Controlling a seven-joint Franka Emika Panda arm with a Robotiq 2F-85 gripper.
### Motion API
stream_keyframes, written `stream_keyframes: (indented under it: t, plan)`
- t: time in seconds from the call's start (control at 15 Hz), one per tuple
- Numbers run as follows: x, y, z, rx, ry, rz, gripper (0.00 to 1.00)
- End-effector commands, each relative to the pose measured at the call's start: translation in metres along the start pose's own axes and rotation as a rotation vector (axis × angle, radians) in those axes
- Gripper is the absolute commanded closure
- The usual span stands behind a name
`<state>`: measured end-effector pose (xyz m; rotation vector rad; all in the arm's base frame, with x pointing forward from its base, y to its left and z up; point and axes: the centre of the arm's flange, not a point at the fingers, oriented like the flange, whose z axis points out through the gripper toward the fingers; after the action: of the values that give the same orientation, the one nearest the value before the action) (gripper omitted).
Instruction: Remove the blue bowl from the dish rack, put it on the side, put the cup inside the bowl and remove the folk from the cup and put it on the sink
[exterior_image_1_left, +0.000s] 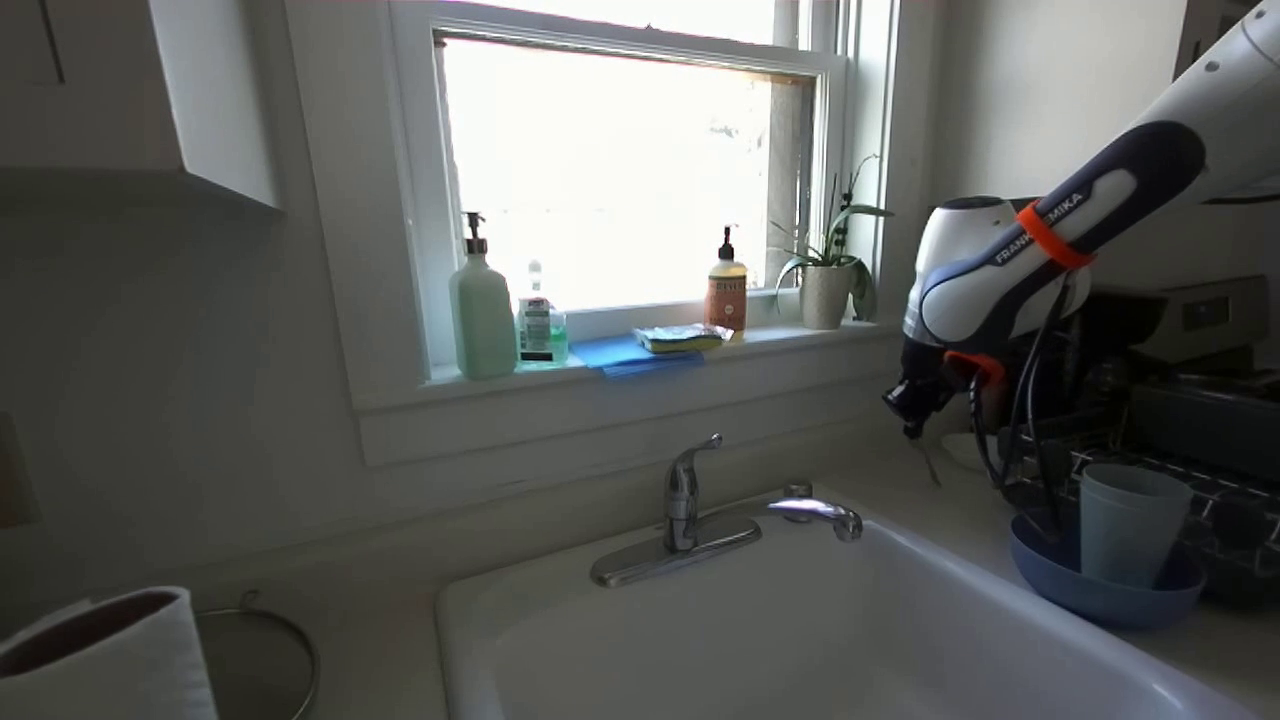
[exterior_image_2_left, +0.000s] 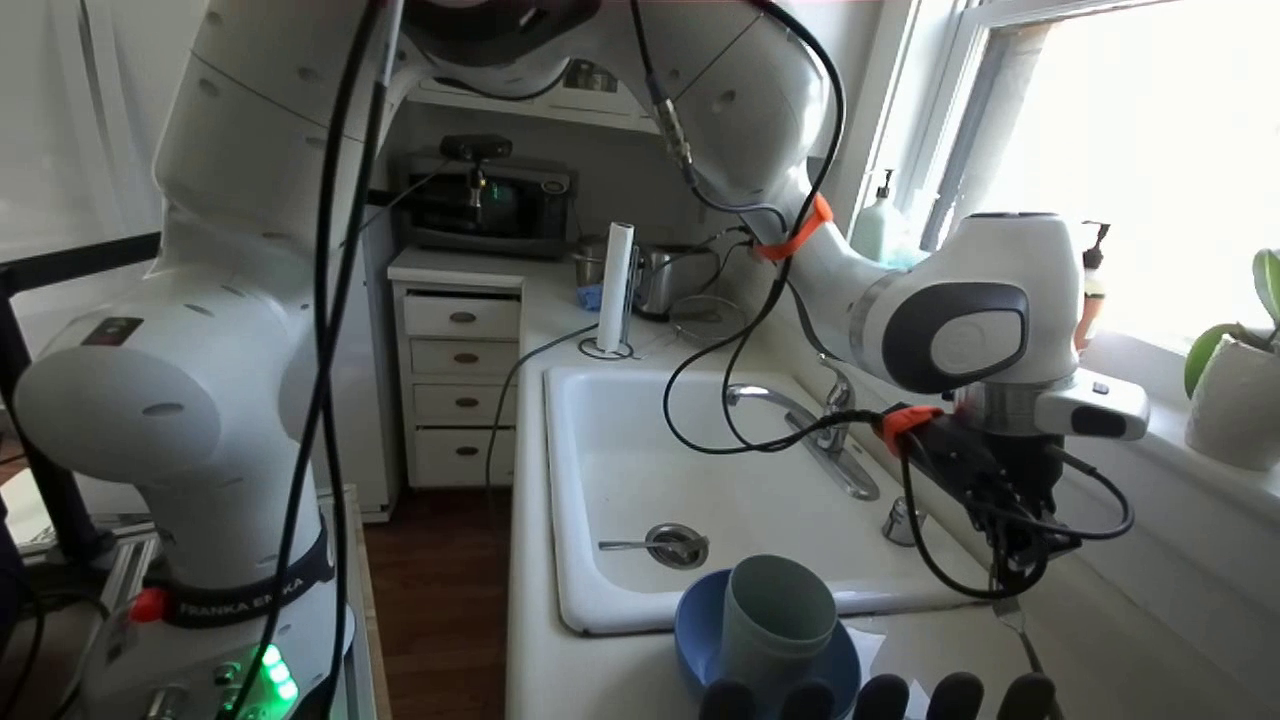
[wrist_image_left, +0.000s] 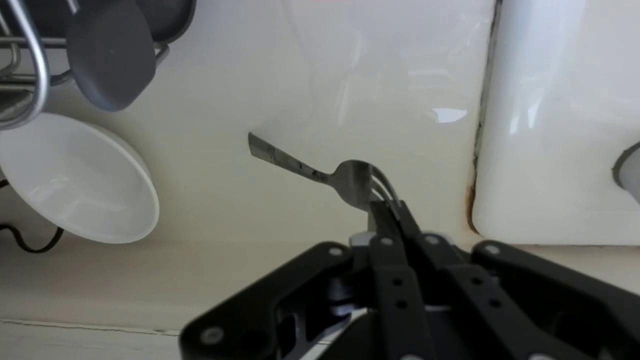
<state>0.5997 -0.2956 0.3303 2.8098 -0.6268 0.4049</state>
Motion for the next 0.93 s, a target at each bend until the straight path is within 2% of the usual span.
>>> stream_keyframes:
  t: [0.0, 0.73, 0.87]
  plan:
    - [0.008, -0.018, 0.025, -0.050, -0.036, -0.037, 0.99]
    - [-0.001, -0.047, 0.043, -0.059, -0.127, -0.111, 0.99]
    - [-0.003, -0.050, 0.045, -0.068, -0.133, -0.123, 0.89]
